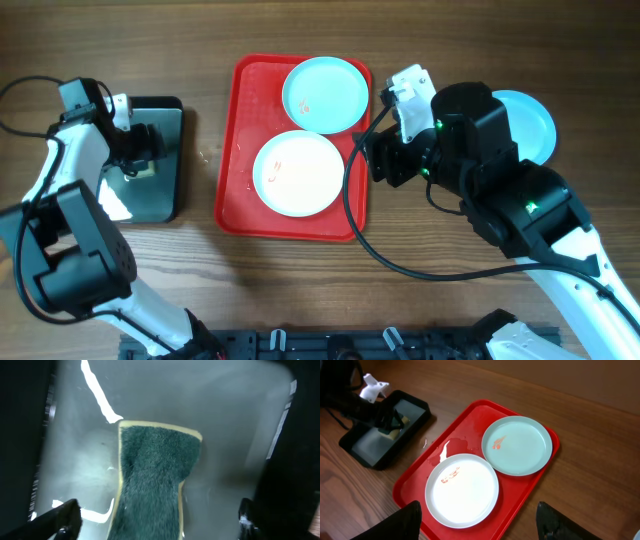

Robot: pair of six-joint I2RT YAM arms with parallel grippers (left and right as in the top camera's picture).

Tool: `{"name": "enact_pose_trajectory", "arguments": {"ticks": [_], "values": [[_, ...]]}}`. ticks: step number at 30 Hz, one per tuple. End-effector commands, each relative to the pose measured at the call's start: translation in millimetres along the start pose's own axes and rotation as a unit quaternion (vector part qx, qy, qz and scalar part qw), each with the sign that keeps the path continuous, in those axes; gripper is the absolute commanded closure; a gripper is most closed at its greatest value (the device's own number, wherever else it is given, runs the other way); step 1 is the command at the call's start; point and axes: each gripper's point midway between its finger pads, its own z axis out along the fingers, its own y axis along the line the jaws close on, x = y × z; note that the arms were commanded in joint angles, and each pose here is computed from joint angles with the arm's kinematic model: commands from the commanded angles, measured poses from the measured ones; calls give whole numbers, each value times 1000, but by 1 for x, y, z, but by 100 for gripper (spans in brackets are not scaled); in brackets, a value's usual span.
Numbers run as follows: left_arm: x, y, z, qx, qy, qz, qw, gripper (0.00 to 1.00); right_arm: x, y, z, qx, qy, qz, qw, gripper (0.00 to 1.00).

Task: Clean dirty plates on tray and stack at the side
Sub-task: 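Dip the green sponge in the black water tray with the left gripper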

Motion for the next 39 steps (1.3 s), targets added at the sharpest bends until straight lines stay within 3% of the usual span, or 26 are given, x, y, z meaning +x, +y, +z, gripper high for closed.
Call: {"name": "enact_pose_trajectory", "arguments": {"ticks": [1, 14, 26, 33, 36, 37, 39], "values": [[-3, 2, 9, -5, -1, 6, 1000, 10, -4, 1, -4, 0, -7, 0, 1000, 27], [0, 2, 26, -3, 8, 6, 1000, 32, -4, 1, -4, 0, -7, 7, 1000, 27], [2, 2, 28, -3, 12, 1, 1000, 62, -4, 1, -4, 0, -7, 16, 1000, 26], [1, 2, 28, -3, 11, -8, 1000, 73, -4, 1, -4, 0, -7, 16, 1000, 27], [1, 2, 28, -3, 11, -9, 1000, 72, -4, 1, -4, 0, -7, 16, 1000, 26], [1, 2, 28, -3, 11, -10, 1000, 68, -4, 1, -4, 0, -7, 16, 1000, 26], [1, 2, 28, -3, 11, -11, 1000, 40, -4, 1, -4, 0, -7, 16, 1000, 26]]}}
